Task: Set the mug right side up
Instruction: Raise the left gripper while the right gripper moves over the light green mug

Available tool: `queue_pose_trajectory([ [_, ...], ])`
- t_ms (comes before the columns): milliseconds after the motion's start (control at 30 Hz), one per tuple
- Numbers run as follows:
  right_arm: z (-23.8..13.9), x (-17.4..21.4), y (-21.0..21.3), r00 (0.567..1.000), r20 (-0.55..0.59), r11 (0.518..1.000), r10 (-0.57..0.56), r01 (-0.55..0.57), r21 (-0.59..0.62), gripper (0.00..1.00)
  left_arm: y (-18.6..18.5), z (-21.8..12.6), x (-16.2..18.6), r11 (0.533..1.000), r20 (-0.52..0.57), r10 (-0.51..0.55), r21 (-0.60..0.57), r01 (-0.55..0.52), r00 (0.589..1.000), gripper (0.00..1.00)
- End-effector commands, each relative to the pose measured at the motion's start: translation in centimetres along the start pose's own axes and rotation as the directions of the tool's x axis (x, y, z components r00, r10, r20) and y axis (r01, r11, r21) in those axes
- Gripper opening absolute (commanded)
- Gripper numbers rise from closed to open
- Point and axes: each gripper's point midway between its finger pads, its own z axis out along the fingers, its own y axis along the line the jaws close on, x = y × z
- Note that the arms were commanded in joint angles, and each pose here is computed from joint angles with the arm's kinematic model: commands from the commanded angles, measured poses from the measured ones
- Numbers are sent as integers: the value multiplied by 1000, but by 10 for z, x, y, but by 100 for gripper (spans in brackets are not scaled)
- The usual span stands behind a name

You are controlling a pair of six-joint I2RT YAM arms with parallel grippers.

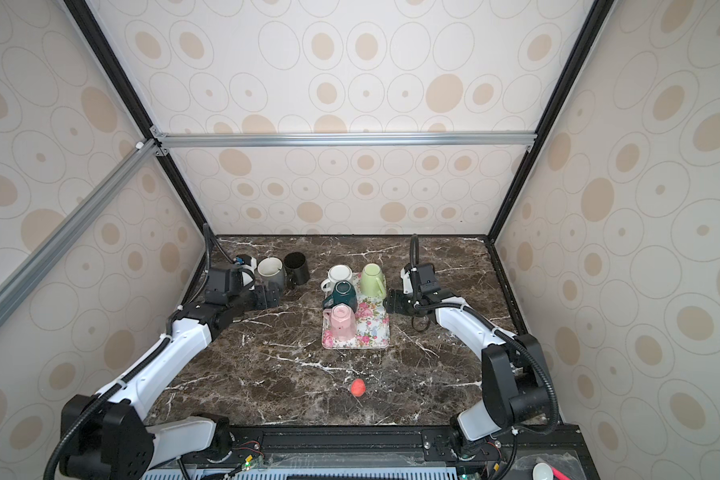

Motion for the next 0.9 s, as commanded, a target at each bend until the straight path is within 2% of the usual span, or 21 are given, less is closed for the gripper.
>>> queue_pose_trajectory([
  [0, 3, -6, 4, 998, -41, 998, -49, 51, 40, 71, -24, -14, -2, 995, 74, -31, 100, 24, 997, 98],
  [200, 11, -17, 21, 985, -101, 989, -141, 145, 41, 67, -28, -14, 26, 986, 74, -70, 158, 58, 995, 98],
  [600, 30, -35, 28, 954, -136, 961, -265, 273, 39, 53, -37, -17, 16, 982, 100, -77, 178, 58, 992, 98],
  [867, 48, -39, 19, 940, -131, 942, -316, 327, 72, 44, -51, -4, 13, 974, 84, -95, 212, 75, 992, 98],
])
